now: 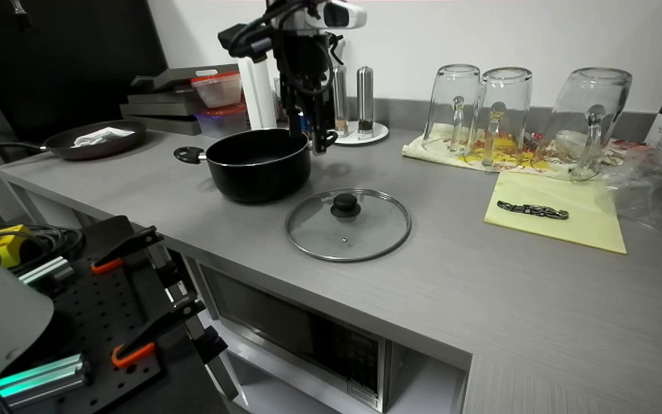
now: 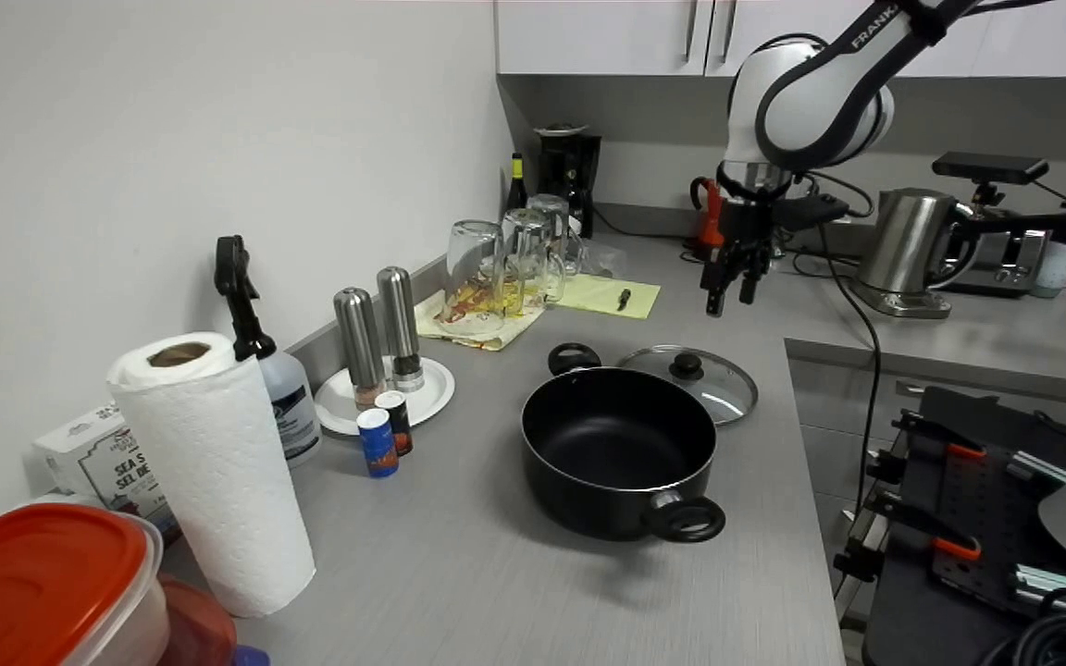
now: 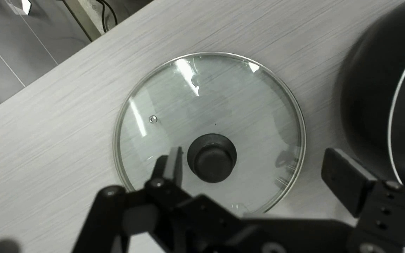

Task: Put the lid on the pot

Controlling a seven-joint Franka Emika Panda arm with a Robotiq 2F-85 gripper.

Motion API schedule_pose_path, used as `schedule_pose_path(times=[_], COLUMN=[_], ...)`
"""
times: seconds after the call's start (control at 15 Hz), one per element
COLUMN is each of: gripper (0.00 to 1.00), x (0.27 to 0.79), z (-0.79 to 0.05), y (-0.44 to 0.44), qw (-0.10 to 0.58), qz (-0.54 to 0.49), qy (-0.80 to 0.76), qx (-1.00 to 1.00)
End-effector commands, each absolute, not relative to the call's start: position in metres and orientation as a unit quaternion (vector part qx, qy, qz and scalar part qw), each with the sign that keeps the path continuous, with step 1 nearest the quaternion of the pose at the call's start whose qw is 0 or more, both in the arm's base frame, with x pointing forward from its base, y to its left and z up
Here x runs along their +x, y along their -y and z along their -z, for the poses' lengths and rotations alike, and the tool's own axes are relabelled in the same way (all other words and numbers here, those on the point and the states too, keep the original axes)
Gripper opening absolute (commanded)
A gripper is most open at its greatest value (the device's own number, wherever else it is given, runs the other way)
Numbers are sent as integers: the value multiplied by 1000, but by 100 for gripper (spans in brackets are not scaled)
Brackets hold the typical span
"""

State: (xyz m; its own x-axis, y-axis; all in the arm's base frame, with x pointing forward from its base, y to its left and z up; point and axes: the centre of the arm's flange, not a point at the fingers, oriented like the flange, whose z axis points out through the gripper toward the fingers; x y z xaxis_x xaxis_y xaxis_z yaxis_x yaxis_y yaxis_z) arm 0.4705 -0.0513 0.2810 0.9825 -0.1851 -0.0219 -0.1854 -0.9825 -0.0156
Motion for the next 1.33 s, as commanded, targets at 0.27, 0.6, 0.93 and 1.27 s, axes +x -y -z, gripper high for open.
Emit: schedule_pose_path(times=[0.27, 0.6, 0.93, 1.27], gripper=[100, 100, 100, 97], x=[525, 547, 560, 563], z=[-221, -189, -165, -154], y=[60, 70, 78, 80], qw=[2, 1, 0, 0], qz=[-34, -52, -64, -68], qy=[-109, -116, -123, -123], qx=[-993, -992, -990, -990])
